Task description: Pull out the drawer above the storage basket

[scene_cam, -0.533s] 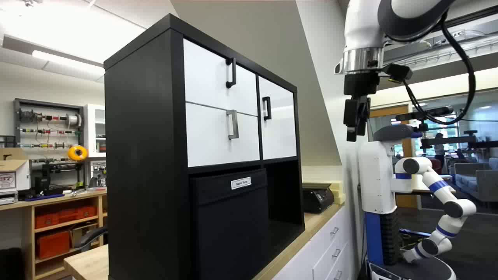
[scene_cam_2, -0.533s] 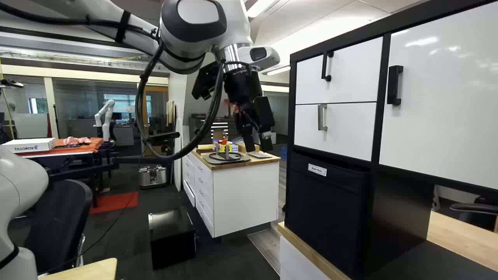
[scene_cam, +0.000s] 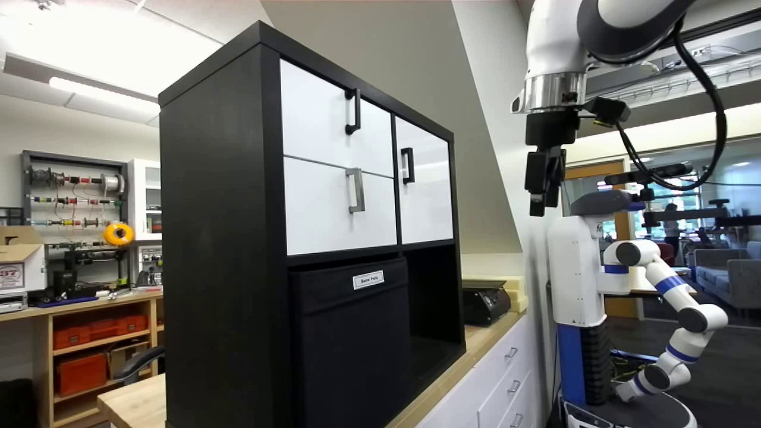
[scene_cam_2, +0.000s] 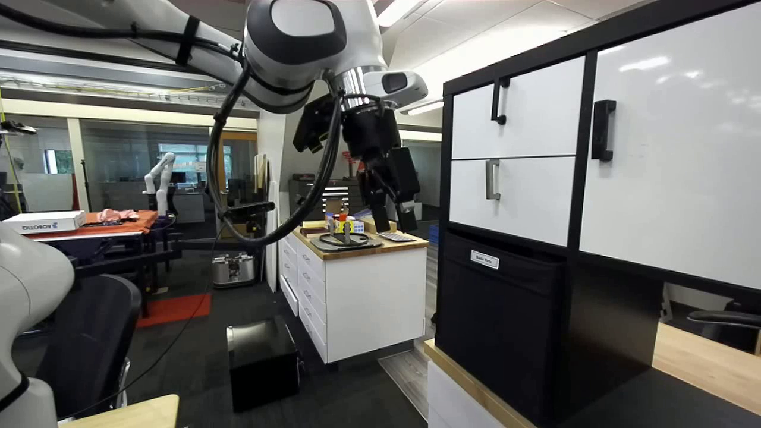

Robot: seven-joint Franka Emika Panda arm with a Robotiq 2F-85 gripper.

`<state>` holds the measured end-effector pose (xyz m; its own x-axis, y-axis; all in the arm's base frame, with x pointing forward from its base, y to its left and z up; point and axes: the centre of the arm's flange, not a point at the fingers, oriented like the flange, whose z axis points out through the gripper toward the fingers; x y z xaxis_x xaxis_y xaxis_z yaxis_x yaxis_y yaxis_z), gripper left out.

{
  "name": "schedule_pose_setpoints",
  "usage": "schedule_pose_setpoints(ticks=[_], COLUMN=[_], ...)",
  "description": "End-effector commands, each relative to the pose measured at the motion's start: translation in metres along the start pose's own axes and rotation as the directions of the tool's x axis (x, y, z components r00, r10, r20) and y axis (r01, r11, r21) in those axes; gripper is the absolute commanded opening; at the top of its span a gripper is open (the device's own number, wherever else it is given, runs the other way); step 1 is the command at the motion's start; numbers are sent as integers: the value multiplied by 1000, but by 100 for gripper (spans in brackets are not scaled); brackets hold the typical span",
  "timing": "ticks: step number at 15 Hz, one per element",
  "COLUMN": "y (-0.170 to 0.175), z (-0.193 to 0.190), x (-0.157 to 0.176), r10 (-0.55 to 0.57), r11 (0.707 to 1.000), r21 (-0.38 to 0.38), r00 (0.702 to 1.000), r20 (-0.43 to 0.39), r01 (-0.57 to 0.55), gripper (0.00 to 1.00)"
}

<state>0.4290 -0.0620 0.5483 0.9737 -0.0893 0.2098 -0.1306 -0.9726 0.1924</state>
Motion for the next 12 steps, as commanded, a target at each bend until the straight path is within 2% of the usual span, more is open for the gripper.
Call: schedule_pose_setpoints(ticks=[1,7,12], y=[0,-25,-43], z=[0,-4,-15], x=[0,14,42], r10=[0,-43,-64], r11=[1000,998,994], r21=[0,43,83], r00=[1000,999,995], r20=[0,-8,-72], r01=[0,44,70], gripper=[100,100,100])
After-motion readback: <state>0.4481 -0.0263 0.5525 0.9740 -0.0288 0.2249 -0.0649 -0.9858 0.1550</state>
